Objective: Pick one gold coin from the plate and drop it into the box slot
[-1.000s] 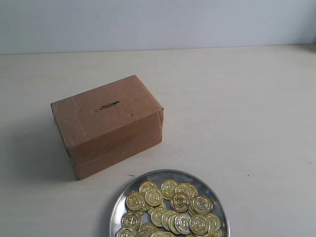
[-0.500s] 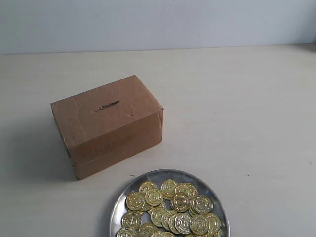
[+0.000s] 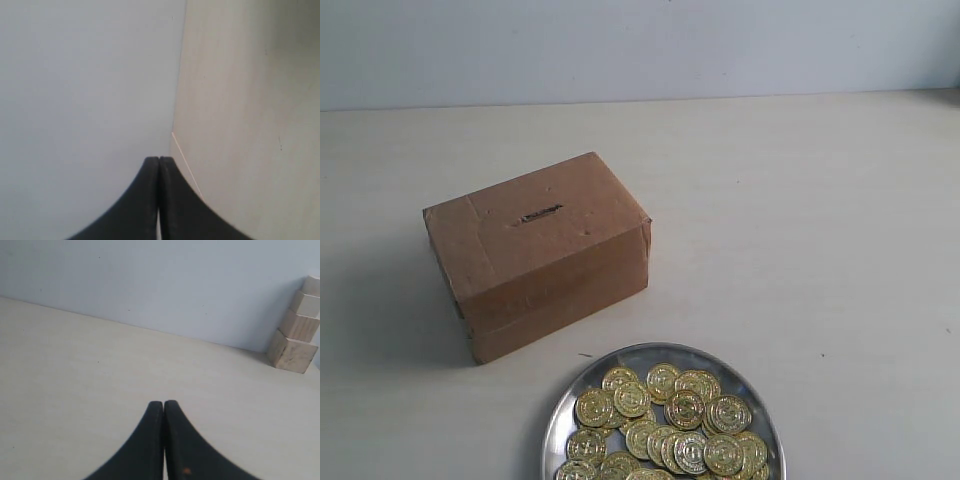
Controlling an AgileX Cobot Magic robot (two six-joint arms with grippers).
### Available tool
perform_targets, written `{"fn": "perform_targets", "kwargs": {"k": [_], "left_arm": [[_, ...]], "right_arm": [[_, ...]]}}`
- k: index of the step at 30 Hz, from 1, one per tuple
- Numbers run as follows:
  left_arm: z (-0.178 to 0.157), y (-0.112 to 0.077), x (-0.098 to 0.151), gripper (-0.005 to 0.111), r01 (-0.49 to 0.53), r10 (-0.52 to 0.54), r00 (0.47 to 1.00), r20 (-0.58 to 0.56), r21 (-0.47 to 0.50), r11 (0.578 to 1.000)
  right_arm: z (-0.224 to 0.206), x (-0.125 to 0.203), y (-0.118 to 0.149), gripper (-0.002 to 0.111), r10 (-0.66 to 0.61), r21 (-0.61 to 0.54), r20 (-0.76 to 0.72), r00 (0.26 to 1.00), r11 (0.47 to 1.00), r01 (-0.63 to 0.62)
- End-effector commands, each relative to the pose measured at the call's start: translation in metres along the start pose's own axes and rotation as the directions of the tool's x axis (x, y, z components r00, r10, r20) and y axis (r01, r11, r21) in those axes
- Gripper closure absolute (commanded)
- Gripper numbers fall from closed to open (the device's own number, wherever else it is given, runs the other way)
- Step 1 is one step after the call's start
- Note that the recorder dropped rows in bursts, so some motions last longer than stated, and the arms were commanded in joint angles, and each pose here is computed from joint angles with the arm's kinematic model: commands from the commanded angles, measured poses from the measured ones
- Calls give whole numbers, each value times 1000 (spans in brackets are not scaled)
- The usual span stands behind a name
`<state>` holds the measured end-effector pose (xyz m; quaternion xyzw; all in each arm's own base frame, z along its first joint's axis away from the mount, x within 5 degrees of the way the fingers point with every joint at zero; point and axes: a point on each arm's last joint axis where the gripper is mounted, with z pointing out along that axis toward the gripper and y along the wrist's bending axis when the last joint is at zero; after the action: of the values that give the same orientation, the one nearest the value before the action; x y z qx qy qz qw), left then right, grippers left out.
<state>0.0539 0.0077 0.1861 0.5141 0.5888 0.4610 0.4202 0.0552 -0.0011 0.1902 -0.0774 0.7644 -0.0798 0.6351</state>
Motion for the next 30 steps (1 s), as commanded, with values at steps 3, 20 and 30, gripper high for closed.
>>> {"fn": "perform_targets", "kwargs": {"k": [3,20,30], "left_arm": [[0,0,0,107,-4,4,1000,-2,-7,1000],[0,-2,0,107,456,-456,890,-9,13,890],[0,-2,-3,107,900,-900,435,-1,33,435]], "right_arm": [[0,0,0,108,-10,8,12,1000,1000,10],[0,1,0,108,102,6,10,995,995,-102],[0,1,0,108,121,6,10,993,993,-121]]}}
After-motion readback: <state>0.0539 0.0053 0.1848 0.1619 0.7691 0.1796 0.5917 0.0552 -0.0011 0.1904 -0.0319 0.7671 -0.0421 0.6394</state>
